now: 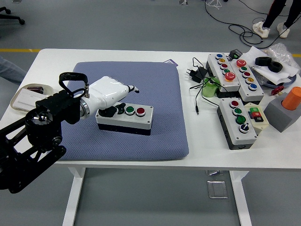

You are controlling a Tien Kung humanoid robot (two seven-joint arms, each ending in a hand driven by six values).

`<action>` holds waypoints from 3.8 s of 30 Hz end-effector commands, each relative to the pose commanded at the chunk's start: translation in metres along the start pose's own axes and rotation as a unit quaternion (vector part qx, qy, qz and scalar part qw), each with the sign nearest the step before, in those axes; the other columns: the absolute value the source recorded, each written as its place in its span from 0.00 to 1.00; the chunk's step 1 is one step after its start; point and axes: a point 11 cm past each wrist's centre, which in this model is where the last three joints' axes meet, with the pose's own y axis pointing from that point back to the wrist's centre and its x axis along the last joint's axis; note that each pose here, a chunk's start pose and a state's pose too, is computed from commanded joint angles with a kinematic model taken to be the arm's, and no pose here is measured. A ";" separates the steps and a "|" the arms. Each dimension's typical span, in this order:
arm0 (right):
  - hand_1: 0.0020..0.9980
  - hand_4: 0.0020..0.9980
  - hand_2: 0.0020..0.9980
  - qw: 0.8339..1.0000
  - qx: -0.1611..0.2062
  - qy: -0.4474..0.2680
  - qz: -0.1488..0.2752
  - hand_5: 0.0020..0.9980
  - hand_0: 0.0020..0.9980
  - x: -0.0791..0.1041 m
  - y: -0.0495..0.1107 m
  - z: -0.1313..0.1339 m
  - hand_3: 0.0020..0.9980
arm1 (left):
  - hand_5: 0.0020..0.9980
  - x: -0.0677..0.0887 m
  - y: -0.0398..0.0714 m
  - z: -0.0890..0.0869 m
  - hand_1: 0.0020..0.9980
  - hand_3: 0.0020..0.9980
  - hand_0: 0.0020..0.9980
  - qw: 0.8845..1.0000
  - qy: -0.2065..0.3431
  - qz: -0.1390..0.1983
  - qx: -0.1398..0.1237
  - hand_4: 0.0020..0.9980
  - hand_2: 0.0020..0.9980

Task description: Pick up the button,place it on the desk,press the button,press the button

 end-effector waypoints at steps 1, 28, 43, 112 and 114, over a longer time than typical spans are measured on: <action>0.47 0.27 0.53 1.000 0.000 0.000 0.000 0.01 0.63 0.000 0.000 0.000 0.58 | 0.00 0.010 0.002 -0.007 0.06 0.87 0.15 0.999 0.012 0.027 0.019 0.53 0.07; 0.47 0.27 0.53 1.000 -0.006 0.001 -0.001 0.01 0.63 -0.002 0.000 0.005 0.58 | 1.00 0.018 0.042 -0.125 0.91 1.00 0.83 0.799 0.483 0.343 0.103 0.73 1.00; 0.47 0.27 0.53 1.000 -0.010 0.001 0.000 0.01 0.63 -0.001 0.000 0.010 0.58 | 1.00 -0.062 0.035 -0.130 0.88 0.91 0.80 0.627 0.746 0.197 0.107 0.71 0.96; 0.48 0.26 0.53 1.000 -0.002 -0.005 -0.002 0.01 0.63 -0.002 0.000 0.002 0.58 | 1.00 -0.061 0.043 -0.130 0.87 0.90 0.79 0.616 0.761 0.187 0.076 0.69 0.94; 0.48 0.26 0.53 1.000 -0.004 -0.004 -0.003 0.01 0.63 -0.002 0.000 0.003 0.58 | 1.00 -0.063 0.044 -0.129 0.87 0.90 0.79 0.617 0.761 0.185 0.077 0.69 0.94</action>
